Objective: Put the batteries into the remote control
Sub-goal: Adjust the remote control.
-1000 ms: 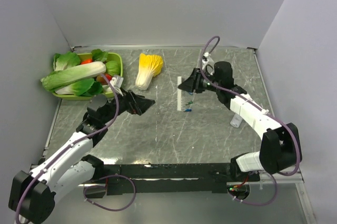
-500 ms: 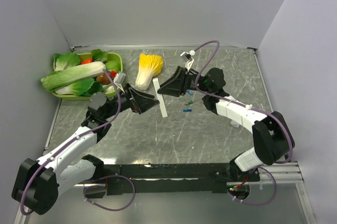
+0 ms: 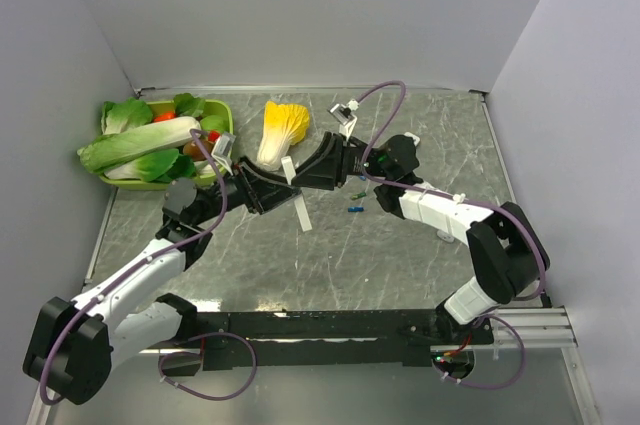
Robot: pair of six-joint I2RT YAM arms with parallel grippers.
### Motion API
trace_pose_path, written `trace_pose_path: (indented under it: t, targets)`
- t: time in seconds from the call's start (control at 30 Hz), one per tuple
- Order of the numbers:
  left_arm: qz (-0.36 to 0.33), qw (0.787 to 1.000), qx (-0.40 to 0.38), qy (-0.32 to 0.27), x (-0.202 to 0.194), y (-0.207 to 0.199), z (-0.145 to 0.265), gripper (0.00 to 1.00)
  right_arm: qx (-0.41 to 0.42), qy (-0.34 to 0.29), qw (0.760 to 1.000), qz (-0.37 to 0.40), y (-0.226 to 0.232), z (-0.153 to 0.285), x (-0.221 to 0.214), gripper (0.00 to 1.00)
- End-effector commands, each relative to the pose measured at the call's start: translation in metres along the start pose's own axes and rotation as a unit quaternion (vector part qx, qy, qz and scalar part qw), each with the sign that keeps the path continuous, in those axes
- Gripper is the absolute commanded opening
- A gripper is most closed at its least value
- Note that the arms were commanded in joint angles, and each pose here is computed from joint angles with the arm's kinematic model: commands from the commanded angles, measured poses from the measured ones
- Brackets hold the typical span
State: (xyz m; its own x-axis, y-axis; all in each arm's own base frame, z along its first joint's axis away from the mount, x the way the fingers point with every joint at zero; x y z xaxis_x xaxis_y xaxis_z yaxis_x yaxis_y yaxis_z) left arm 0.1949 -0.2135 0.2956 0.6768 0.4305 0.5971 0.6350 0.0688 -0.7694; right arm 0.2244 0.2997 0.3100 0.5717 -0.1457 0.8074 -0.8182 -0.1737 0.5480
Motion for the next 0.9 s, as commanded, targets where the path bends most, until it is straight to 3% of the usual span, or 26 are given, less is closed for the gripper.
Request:
trace_pose_path:
  t: [0.0,0.1,0.17,0.3,0.33,0.4,0.43,0.53,0.57,0.63,0.67,0.7,0.87]
  targets:
    - [-0.011,1.000,-0.030,0.003,0.002,-0.010,-0.003,0.45,0.035,-0.018,0.998,0.038,0.014,-0.009,0.015,0.01]
    - [-0.011,1.000,-0.029,0.005,0.002,-0.010,-0.003,0.30,0.029,-0.021,0.999,0.037,0.012,-0.010,0.017,0.03]
    - [-0.012,1.000,-0.028,0.005,0.001,-0.010,-0.002,0.20,0.027,-0.024,0.999,0.040,0.012,-0.010,0.019,0.10]
    - [-0.012,1.000,-0.023,0.002,0.001,-0.010,-0.002,0.05,0.031,-0.024,0.998,0.043,0.012,-0.013,0.023,0.17]
    - [-0.011,1.000,-0.019,0.001,0.001,-0.009,-0.002,0.02,0.033,-0.022,0.998,0.044,0.013,-0.013,0.024,0.26]
    - [-0.008,1.000,-0.010,-0.008,0.003,-0.008,-0.002,0.02,0.032,-0.023,0.998,0.050,0.014,-0.012,0.027,0.42]
    - [-0.001,1.000,0.002,-0.010,0.002,-0.004,-0.001,0.02,0.027,-0.020,0.998,0.048,0.014,-0.012,0.027,0.56]
    - [0.021,0.997,0.068,-0.042,0.007,0.012,0.001,0.01,0.007,-0.020,0.997,0.077,0.018,-0.009,0.034,0.78]
    - [0.026,0.995,0.088,-0.050,0.009,0.015,0.002,0.01,-0.027,-0.015,0.998,0.060,0.011,-0.007,0.032,0.82]
    - [0.033,0.987,0.133,-0.089,0.020,0.023,0.003,0.01,-0.070,-0.015,0.991,0.113,0.013,-0.002,0.037,0.91]
    - [0.053,0.980,0.171,-0.089,0.016,0.032,0.008,0.01,-0.109,0.003,0.989,0.098,0.012,0.003,0.031,0.92]
    - [0.062,0.974,0.193,-0.102,0.019,0.036,0.010,0.02,-0.155,-0.001,0.977,0.144,0.002,0.007,0.034,0.92]
    - [0.092,0.941,0.287,-0.154,0.031,0.053,0.020,0.01,-0.264,0.035,0.942,0.203,-0.006,0.014,0.013,0.92]
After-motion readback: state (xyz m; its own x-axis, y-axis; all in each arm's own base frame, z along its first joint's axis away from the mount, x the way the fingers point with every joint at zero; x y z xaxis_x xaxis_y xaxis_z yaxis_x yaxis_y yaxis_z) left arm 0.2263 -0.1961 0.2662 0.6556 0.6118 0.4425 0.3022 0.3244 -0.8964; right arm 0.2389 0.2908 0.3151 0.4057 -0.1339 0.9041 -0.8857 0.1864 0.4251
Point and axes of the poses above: each gripper's point midway between its finger pads, its own z axis back along the fingers, its own y axis along the line the jaws close on, x = y × z, the point moved 5 cm from there along z, back along the fingers, and after that the axes turned 8 degrees about z, right-handed, at the moved point
